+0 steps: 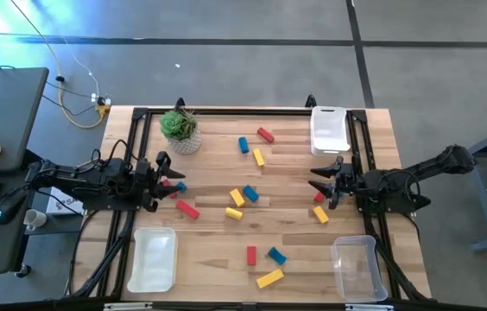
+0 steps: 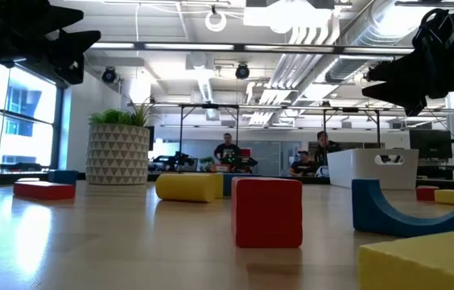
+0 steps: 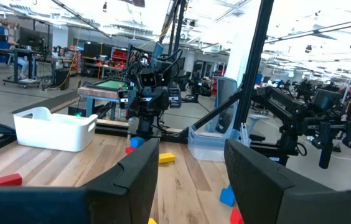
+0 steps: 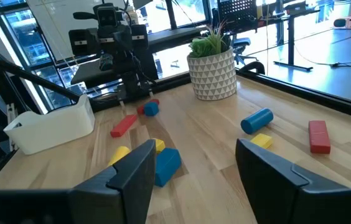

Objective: Sort & place blocks by color

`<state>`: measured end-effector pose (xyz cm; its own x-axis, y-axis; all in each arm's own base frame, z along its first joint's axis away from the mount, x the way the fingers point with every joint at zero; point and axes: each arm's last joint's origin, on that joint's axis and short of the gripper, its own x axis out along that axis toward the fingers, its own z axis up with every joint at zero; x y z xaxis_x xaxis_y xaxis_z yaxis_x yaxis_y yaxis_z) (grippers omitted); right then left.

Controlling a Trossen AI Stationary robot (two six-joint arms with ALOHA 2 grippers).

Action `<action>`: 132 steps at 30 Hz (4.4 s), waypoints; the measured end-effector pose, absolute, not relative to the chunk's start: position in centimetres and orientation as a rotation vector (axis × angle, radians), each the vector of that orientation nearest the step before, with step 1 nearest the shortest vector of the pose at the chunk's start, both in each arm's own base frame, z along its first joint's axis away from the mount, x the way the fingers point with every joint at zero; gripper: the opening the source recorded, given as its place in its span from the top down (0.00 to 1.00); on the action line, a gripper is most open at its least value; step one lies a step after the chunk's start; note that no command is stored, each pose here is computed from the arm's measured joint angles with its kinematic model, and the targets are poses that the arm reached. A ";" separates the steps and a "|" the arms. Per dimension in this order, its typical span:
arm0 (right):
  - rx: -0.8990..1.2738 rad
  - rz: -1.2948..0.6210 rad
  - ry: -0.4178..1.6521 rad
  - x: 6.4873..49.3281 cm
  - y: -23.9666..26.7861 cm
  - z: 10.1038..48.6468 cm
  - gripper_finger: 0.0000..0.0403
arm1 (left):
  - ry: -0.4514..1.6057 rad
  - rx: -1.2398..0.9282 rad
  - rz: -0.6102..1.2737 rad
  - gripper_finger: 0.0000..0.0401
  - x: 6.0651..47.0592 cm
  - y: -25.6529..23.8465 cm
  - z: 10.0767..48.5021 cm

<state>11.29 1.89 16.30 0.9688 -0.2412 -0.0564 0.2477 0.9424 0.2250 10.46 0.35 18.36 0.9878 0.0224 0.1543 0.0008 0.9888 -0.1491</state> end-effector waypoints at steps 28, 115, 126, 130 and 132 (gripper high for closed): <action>0.233 -0.249 0.028 11.3 1.9 16.3 0.49 | -0.156 -0.150 0.011 0.58 10.5 0.4 18.4; 0.966 -0.752 1.356 20.1 6.3 23.1 0.49 | -0.171 -0.222 0.062 0.58 10.4 0.5 18.4; 0.826 -0.776 1.490 21.3 6.7 20.5 0.49 | -0.172 -0.233 0.067 0.58 10.4 0.5 18.4; 0.770 -0.747 1.536 21.8 6.9 19.6 0.49 | -0.172 -0.233 0.067 0.58 10.4 0.5 18.4; 0.745 -0.734 1.555 22.0 7.0 19.1 0.49 | -0.173 -0.233 0.067 0.58 10.4 0.5 18.4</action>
